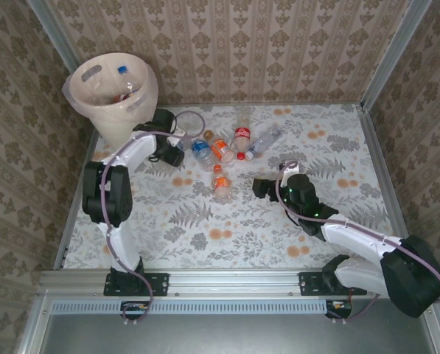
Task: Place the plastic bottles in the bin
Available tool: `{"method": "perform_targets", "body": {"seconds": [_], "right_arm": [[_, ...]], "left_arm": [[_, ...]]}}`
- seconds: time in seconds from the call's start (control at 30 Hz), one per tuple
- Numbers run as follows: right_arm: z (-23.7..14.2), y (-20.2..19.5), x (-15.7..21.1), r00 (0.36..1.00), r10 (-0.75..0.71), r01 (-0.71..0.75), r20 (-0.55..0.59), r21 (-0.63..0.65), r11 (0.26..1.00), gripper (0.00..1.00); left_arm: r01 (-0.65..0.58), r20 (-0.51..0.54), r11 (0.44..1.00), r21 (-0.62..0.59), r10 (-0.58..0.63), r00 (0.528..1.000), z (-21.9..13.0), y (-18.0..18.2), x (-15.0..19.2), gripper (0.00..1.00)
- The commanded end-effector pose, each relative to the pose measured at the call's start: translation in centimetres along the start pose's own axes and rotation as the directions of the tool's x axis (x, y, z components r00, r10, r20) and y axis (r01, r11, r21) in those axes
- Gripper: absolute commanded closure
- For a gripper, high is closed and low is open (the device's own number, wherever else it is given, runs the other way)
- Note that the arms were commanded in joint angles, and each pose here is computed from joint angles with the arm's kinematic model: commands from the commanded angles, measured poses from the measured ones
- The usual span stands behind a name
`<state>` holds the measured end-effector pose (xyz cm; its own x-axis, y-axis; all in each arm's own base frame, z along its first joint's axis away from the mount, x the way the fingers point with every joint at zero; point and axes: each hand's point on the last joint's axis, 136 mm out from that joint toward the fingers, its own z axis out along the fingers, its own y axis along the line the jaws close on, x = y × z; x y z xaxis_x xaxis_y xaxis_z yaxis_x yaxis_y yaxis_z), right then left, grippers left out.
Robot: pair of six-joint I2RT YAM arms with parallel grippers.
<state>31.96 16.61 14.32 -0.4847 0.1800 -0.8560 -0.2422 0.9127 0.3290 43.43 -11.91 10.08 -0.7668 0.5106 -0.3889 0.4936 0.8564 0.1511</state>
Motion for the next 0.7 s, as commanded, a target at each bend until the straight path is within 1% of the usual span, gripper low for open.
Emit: {"method": "perform_targets", "body": {"seconds": [0.0, 0.17, 0.4, 0.67], "right_arm": [[0.2, 2.5, -2.0, 0.999, -0.027, 0.031, 0.042, -0.089, 0.996, 0.00], [0.5, 3.8, -2.5, 0.998, -0.050, 0.054, 0.041, -0.121, 0.991, 0.00], [0.9, 5.1, -3.0, 0.997, -0.070, 0.076, 0.043, -0.145, 0.987, 0.00], [1.0, 5.7, -3.3, 0.995, -0.083, 0.090, 0.050, -0.152, 0.984, 0.00]], "left_arm": [[0.069, 0.101, 0.997, 0.043, -0.073, 0.992, -2.4, -0.6, -1.8, 0.45], [0.089, 0.226, 0.990, 0.112, -0.113, 0.967, -5.8, -1.5, -4.0, 0.45], [0.077, 0.358, 0.974, 0.213, -0.151, 0.922, -10.2, -2.9, -6.5, 0.45], [-0.006, 0.503, 0.930, 0.366, -0.192, 0.843, -16.5, -5.4, -9.3, 0.45]]}}
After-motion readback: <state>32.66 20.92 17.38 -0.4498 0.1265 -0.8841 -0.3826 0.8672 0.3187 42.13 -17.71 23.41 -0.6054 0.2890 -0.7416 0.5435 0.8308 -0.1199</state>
